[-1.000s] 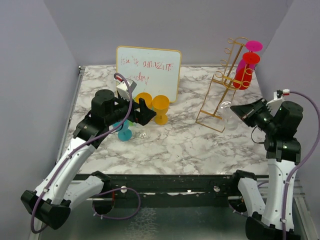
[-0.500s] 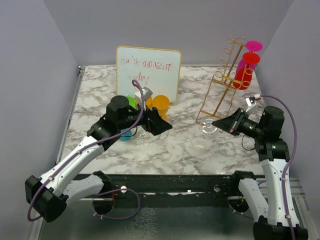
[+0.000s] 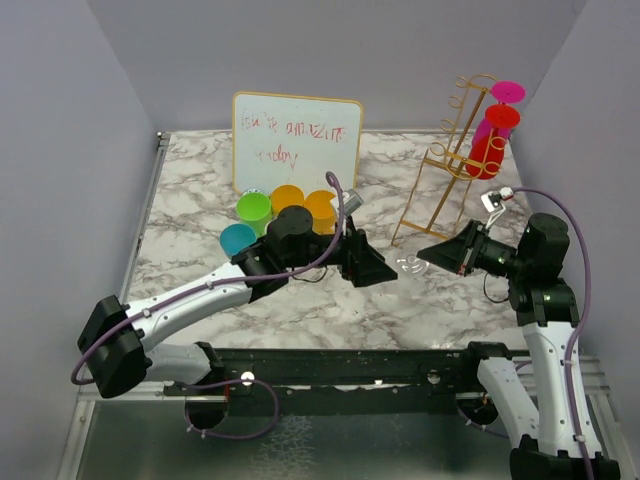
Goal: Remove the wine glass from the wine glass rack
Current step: Place the wine glass at the center of the board.
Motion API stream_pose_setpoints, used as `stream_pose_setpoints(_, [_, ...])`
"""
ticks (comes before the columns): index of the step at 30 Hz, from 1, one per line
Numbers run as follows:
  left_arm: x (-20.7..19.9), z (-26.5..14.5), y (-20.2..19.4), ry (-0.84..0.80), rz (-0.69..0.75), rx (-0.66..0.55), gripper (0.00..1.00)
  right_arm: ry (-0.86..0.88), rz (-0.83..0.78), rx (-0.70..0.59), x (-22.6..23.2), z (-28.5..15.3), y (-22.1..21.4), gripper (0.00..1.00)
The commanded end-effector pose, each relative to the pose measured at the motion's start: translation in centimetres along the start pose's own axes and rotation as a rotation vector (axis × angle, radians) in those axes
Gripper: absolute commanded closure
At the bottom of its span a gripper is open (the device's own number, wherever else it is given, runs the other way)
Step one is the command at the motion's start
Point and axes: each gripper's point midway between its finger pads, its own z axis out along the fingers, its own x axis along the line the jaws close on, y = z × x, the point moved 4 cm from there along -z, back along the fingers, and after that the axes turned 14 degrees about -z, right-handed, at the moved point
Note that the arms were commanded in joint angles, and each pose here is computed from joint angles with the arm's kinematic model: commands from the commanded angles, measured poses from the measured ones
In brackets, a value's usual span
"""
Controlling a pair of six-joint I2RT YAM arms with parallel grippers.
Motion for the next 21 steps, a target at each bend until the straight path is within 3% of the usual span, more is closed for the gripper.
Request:
stream_pose_setpoints(1, [-1.8, 1.4, 0.5, -0.054, 0.031, -0.028, 0.26, 0.086, -0.099, -0.010, 1.8, -0.5, 0.6, 0.99])
stream_pose_setpoints(12, [-2.0, 2.1, 1.1, -0.047, 0.043, -0.048, 0.41, 0.155, -0.119, 0.010, 2.8, -0.5, 0.2, 1.00])
stream_pose_setpoints(21, [-2.1, 2.7, 0.7, -0.066, 0.044, -0.013, 0.62, 0.183, -0.141, 0.017, 3.2, -0.6, 0.0, 0.99])
